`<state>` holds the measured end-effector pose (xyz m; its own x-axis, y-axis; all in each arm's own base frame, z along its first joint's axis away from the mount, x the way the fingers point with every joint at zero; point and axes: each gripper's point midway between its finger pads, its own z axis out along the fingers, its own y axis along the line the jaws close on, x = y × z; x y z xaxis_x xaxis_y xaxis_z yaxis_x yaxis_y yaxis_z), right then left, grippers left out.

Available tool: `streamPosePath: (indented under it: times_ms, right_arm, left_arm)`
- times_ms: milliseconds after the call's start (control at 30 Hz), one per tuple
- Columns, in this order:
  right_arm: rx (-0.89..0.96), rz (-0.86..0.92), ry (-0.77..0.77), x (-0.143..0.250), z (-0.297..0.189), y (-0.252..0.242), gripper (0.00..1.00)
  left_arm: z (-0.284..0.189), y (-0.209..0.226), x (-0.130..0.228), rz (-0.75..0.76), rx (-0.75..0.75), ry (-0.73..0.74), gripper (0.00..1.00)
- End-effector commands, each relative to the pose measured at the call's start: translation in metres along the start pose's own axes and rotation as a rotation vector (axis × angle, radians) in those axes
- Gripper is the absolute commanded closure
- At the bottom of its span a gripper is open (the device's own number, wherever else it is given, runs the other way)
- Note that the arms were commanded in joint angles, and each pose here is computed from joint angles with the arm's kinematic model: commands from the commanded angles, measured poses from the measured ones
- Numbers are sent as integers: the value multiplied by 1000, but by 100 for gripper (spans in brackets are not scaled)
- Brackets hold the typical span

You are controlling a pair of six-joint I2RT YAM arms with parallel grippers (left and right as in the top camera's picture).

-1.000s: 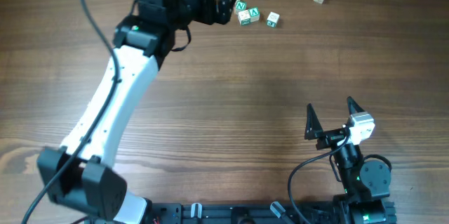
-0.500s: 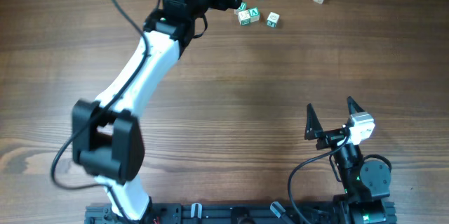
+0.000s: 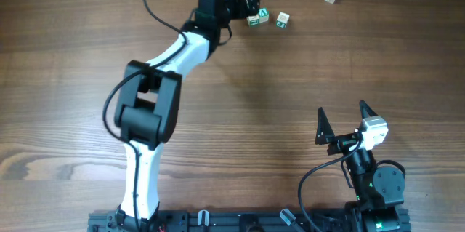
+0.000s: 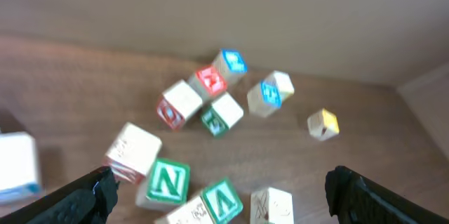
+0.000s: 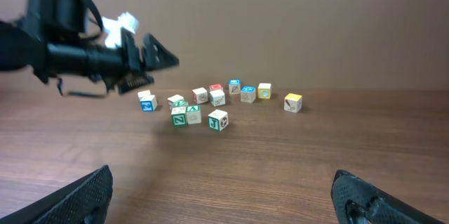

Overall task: Form a tower
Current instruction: 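Reach the left gripper forward to the green N block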

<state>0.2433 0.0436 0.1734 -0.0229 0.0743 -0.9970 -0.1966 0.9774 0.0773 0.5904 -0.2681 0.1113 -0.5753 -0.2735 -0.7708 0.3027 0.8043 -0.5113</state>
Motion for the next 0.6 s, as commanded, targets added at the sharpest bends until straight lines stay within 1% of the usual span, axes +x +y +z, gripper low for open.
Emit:
streamPosePath:
  times_ms: [0,33,200,333,567]
  right_arm:
    - [-5,-15,-5,-1,0,1,0]
    - [-5,-14,-5,-1,0,1,1]
    - [-5,-14,-5,-1,0,1,0]
    - [-5,-14,-5,-1,0,1,0]
    - [-5,-14,-5,-1,0,1,1]
  left_arm:
    - [23,-15,24,-17,23,7,4]
    - [27,-11,30,-37,-4,5,4]
    - [36,2,47,-34,-86,-6,3]
    - [39,19,51,-35,-149,-26,3]
    - [44,28,51,-36,-148,-58,4]
